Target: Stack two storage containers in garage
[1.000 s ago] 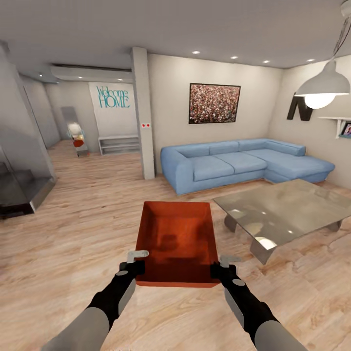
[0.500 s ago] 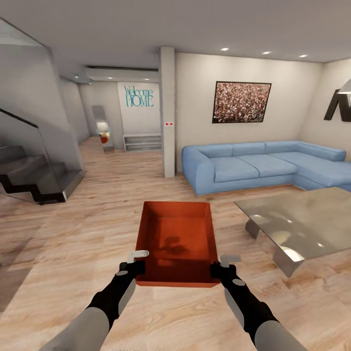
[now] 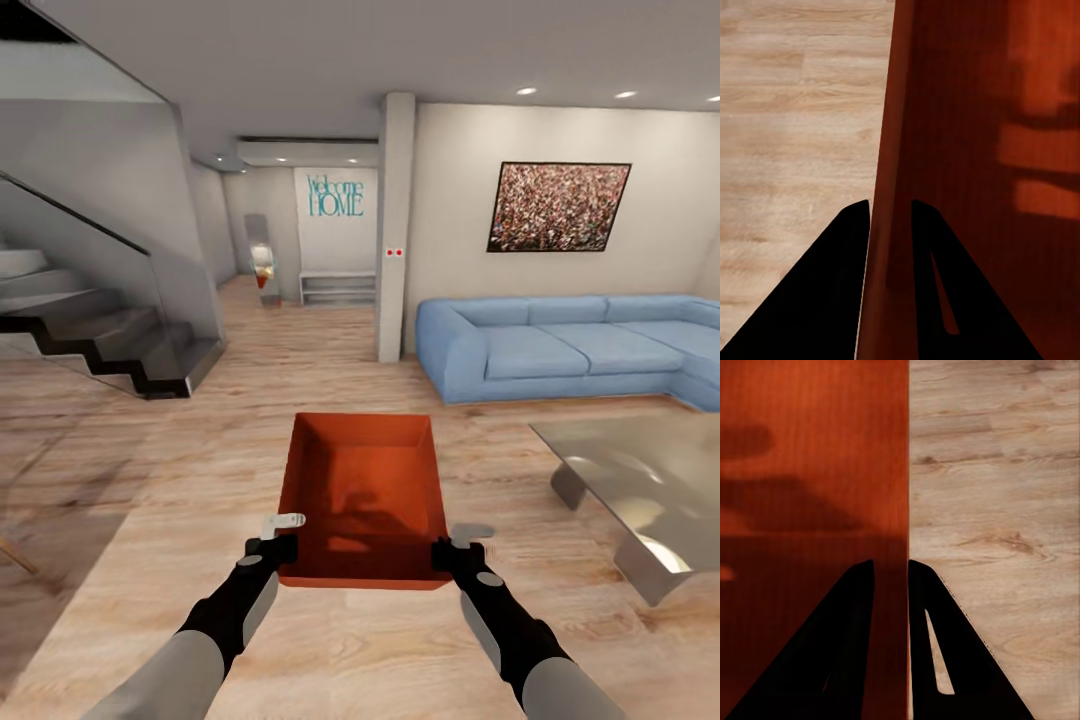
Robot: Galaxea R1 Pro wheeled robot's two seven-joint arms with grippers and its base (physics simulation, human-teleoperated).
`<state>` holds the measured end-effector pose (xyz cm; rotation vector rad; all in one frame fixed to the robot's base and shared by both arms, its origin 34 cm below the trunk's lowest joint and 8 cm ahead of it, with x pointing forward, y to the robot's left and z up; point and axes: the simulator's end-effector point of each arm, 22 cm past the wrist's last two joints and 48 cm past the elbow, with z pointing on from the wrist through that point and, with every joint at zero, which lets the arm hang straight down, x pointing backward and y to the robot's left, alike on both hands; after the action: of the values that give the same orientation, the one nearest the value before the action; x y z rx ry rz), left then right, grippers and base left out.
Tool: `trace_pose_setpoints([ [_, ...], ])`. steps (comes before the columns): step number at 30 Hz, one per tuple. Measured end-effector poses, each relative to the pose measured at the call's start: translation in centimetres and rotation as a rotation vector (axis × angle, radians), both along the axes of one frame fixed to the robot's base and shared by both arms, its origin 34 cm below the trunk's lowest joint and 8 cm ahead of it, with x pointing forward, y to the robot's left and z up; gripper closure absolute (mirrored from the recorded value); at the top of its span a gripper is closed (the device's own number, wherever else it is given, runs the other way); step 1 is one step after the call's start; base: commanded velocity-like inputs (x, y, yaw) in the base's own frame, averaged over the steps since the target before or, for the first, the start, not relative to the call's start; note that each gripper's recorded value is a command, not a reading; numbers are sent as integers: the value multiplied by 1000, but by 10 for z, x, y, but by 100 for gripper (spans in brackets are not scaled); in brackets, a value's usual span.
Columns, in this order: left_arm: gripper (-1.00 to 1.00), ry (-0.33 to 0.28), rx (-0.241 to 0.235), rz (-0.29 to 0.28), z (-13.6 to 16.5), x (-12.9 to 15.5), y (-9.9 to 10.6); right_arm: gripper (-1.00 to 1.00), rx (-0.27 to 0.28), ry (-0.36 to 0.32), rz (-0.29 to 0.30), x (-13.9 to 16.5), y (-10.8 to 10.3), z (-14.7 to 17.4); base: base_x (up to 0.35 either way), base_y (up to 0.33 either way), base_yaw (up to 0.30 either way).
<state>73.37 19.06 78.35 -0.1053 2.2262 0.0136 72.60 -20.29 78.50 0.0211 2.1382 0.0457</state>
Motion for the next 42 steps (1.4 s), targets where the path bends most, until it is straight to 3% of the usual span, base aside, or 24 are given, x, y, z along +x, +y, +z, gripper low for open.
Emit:
trace_pose_setpoints([
  [24, 100, 12, 1, -1, -7, -2, 1, 100, 1, 12, -1, -2, 1, -6, 26, 0, 295],
  [42, 100, 15, 1, -1, -8, -3, 0, 100, 0, 14, 0, -3, 0, -7, 307, 0, 25],
])
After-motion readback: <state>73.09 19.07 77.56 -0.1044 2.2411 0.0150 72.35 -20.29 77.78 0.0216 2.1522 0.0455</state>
